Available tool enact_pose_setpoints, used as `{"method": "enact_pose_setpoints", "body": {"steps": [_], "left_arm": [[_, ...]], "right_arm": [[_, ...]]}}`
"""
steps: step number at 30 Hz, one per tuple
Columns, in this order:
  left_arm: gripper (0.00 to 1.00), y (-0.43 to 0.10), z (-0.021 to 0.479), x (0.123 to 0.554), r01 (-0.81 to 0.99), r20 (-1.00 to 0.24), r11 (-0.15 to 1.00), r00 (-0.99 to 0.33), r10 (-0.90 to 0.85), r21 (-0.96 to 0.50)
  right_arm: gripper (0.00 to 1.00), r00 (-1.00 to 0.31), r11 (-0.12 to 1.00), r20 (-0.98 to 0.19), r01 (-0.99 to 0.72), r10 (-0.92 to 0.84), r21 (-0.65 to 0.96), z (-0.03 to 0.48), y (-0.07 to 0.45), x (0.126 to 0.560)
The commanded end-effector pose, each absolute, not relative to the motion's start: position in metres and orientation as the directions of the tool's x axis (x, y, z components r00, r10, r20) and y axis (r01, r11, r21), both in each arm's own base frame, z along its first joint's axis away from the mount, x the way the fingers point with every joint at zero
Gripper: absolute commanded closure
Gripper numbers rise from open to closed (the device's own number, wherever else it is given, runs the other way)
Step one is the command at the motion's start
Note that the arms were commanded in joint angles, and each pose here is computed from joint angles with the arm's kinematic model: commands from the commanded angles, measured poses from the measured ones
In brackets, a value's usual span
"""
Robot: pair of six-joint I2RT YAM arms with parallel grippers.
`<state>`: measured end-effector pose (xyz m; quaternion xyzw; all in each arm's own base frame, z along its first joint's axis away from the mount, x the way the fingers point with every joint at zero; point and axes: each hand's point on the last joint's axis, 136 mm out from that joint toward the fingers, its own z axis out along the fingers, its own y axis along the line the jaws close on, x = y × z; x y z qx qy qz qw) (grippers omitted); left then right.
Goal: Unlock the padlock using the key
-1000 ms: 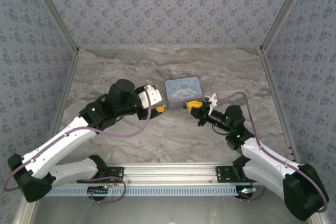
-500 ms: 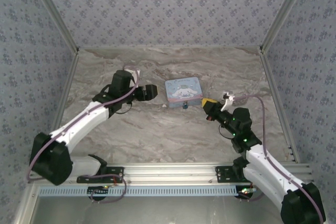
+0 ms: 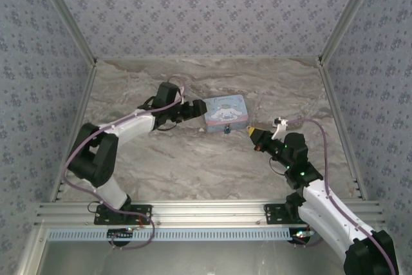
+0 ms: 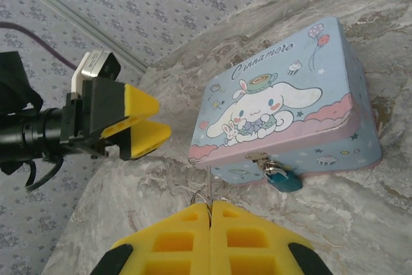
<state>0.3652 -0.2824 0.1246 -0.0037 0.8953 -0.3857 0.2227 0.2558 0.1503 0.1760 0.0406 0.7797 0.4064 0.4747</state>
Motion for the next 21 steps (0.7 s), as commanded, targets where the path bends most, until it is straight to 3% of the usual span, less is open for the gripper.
{"method": "enact_pose_setpoints", "body": {"steps": [1, 8, 21], "left_arm": [[0.1, -0.305, 0.13, 0.371, 0.203, -0.383, 0.647, -0.911, -0.15, -0.735], [0.1, -0.318, 0.097, 0.371, 0.176, -0.33, 0.667, -0.938, -0.111, -0.724], [0.17, -0.28, 0.051, 0.346, 0.11, -0.261, 0.778, -0.963, -0.071, -0.619]], "right_arm": [[1.0, -0.54, 0.662, -0.707, -0.324, 0.456, 0.676, 0.189, 0.15, 0.258], [1.0, -0.553, 0.671, -0.704, -0.314, 0.446, 0.672, 0.185, 0.151, 0.259], [1.0, -0.577, 0.696, -0.694, -0.278, 0.43, 0.662, 0.175, 0.148, 0.26]]}}
